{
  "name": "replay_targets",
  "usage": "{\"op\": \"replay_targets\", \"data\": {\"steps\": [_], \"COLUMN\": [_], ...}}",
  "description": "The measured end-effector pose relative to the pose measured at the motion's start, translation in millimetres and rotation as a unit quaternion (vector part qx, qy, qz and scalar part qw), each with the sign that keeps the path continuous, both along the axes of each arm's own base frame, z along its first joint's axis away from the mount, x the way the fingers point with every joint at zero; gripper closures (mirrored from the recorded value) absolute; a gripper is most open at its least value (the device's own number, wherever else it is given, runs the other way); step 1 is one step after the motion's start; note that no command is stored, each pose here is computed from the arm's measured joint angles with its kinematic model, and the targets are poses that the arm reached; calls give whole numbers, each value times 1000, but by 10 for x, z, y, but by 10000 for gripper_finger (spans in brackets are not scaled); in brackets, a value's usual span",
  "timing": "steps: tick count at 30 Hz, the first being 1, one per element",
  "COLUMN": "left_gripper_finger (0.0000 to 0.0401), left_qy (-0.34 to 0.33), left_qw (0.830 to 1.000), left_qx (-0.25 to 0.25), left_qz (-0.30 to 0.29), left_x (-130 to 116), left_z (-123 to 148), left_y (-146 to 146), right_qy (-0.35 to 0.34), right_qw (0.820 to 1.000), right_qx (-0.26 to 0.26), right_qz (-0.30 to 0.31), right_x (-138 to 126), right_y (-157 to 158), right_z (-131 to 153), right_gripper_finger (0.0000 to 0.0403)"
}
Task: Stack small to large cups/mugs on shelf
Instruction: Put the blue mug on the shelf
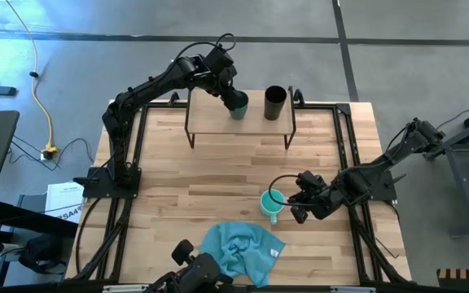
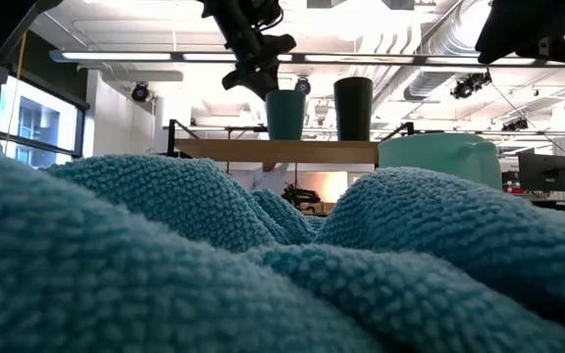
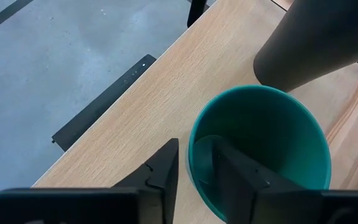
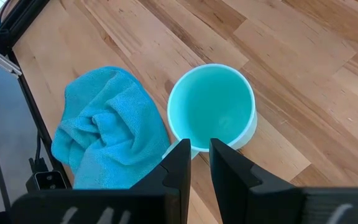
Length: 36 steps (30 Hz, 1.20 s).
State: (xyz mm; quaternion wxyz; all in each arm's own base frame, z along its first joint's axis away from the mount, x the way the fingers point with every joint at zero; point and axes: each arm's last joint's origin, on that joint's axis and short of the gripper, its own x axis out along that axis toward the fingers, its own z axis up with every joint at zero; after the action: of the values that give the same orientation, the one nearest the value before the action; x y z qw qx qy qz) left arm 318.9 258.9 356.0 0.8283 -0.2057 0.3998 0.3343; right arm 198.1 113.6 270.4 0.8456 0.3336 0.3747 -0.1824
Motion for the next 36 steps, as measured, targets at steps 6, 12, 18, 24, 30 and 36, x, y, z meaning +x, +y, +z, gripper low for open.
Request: {"op": "replay_targets", "data": {"steps": [6,12,18,24,30,36], "left_gripper_finger": [292,275,258,251,251,251], "left_qy": [0,-1,-2,-21,-30,-28], "left_qw": [1000,1000,1000,1000,999,999], "left_qx": [0,1,2,19,38,25], "left_qz": [0,0,0,-2,-14,-39], "left_x": [0,2,3,-44,-138,-262], "left_z": [0,2,4,128,290,408], "left_y": [0,2,2,-33,-109,-230], "right_qy": [1,1,1,1,30,133], "right_qw": [1000,1000,1000,1000,999,991], "right_qx": [1,1,1,1,14,18], "right_qz": [1,1,1,1,8,-10], "right_x": [0,0,0,0,-28,-107], "right_y": [1,1,1,1,-1,37], "right_z": [0,0,0,0,-32,-207], "right_gripper_finger": [353,353,353,353,353,353]}}
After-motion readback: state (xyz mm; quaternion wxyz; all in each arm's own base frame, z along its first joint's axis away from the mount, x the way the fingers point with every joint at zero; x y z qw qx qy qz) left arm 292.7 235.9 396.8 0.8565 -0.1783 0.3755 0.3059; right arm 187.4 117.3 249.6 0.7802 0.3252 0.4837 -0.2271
